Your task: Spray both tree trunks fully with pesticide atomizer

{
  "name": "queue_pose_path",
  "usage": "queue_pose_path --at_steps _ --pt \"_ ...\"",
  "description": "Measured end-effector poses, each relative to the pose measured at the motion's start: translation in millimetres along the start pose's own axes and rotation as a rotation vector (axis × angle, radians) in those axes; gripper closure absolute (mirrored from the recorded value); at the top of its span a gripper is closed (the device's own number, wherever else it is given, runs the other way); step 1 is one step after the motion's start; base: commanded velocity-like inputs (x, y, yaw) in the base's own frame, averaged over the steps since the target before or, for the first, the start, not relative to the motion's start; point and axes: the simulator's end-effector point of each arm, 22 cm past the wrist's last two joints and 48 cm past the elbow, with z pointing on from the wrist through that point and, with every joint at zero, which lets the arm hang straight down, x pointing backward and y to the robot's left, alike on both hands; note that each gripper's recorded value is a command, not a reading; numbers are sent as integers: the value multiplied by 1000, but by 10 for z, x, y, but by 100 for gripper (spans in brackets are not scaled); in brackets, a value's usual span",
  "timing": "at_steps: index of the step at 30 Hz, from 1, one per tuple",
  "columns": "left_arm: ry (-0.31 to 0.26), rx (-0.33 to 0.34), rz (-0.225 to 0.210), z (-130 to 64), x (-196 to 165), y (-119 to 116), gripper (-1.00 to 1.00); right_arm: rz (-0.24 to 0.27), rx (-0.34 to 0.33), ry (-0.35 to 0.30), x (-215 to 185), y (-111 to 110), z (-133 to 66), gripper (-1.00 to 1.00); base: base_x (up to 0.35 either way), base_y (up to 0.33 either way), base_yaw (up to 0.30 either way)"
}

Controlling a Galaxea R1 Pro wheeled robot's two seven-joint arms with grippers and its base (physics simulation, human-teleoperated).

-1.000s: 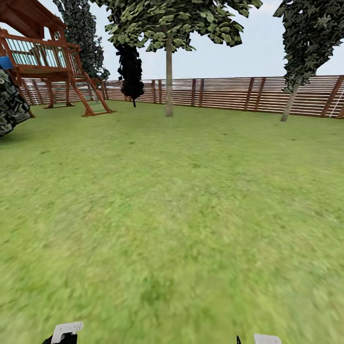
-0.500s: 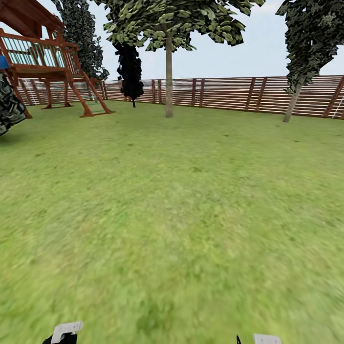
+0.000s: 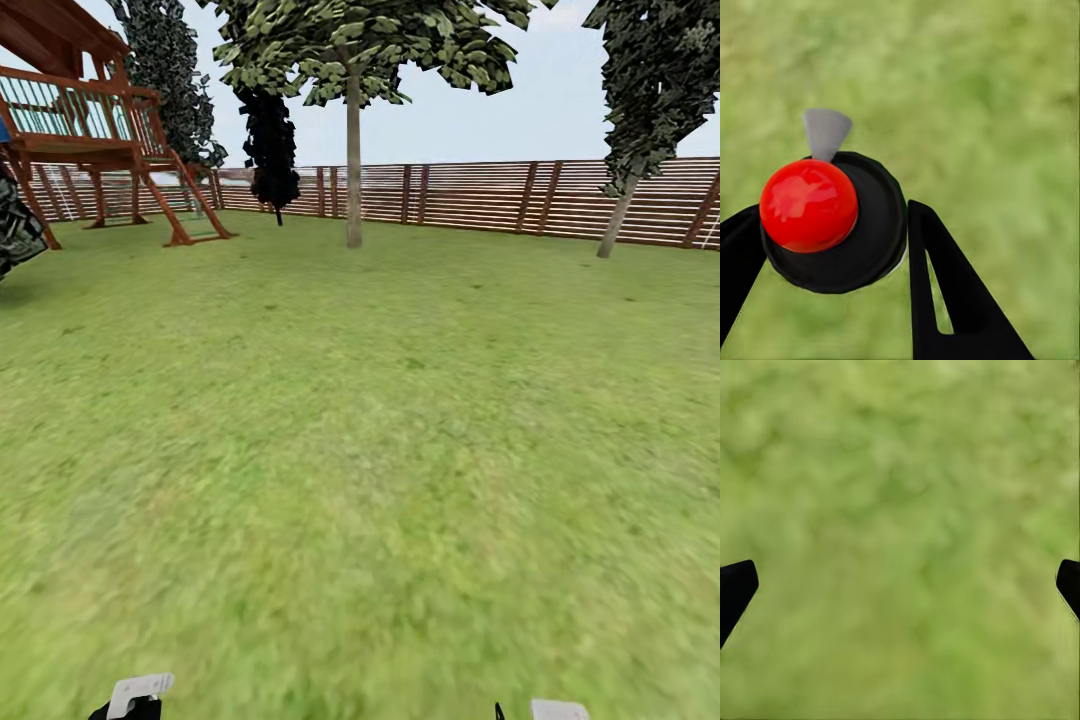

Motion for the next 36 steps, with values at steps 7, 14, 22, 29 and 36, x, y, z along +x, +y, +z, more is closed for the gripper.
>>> queue_pose_path --at_steps 7,14,22,29,36 --pt "0 0 1 0 0 2 100 0 0 0 -1 0 0 -100 340 0 0" --pt "0 0 0 0 0 0 100 0 0 0 -1 0 0 -100 340 0 0" --pt "0 0 0 0 0 4 100 0 0 0 -1 0 0 -100 340 0 0" --pt "0 0 0 0 0 3 100 0 0 0 2 0 -1 -100 340 0 0" --pt "0 0 0 0 0 -2 100 0 0 0 -1 0 0 -100 340 0 0"
